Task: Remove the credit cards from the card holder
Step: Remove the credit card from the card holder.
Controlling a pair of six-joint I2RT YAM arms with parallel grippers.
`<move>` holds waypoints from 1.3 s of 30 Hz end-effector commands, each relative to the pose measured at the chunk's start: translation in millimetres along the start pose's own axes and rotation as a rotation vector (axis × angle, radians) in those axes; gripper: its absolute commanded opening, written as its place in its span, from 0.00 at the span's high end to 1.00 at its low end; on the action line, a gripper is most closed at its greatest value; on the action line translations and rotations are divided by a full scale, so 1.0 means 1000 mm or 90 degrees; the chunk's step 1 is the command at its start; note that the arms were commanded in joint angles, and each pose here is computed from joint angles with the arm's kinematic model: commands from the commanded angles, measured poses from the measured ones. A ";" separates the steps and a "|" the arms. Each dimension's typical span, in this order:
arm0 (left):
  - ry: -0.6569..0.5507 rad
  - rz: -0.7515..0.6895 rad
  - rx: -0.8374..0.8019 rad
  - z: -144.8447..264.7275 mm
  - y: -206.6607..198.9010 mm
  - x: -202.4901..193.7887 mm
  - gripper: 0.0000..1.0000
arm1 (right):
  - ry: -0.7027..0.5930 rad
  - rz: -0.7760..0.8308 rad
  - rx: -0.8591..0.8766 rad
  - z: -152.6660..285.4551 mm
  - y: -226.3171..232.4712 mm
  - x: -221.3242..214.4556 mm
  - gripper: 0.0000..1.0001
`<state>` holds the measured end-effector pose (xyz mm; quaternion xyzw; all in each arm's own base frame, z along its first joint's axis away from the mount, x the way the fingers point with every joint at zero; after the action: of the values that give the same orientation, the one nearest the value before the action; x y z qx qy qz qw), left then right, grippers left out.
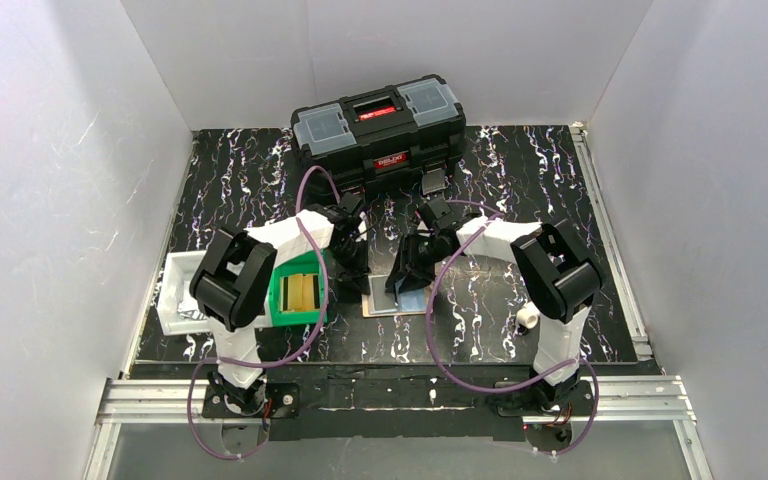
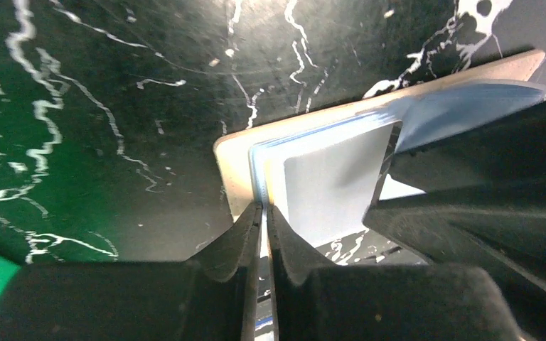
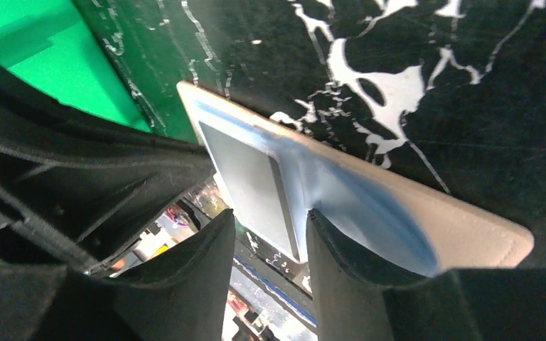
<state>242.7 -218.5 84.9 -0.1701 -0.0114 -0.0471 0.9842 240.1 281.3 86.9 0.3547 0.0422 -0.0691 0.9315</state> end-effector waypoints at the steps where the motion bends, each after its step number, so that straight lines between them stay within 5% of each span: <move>1: 0.025 0.002 0.007 -0.008 -0.006 -0.006 0.93 | 0.017 -0.005 0.008 -0.010 -0.006 -0.003 0.52; 28: 0.060 0.045 0.134 -0.032 0.009 -0.014 0.80 | 0.023 -0.039 0.173 0.007 -0.027 -0.010 0.46; 39: 0.067 0.047 0.135 -0.035 0.009 -0.014 0.80 | 0.032 -0.071 0.259 0.007 -0.035 -0.011 0.58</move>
<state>239.4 -233.7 80.3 -0.1346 0.0198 -0.0147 0.9906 220.5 249.3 66.9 0.5001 0.0747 -0.1226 0.8540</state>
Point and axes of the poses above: each gripper's point midway between its finger pads, its own z axis back along the fingers, its own y axis along the line the jaws close on, x = y × z, the point moved 6 cm from there along z, back along the fingers, and after that the axes turned 5 degrees about -z, right-handed, at the moved point
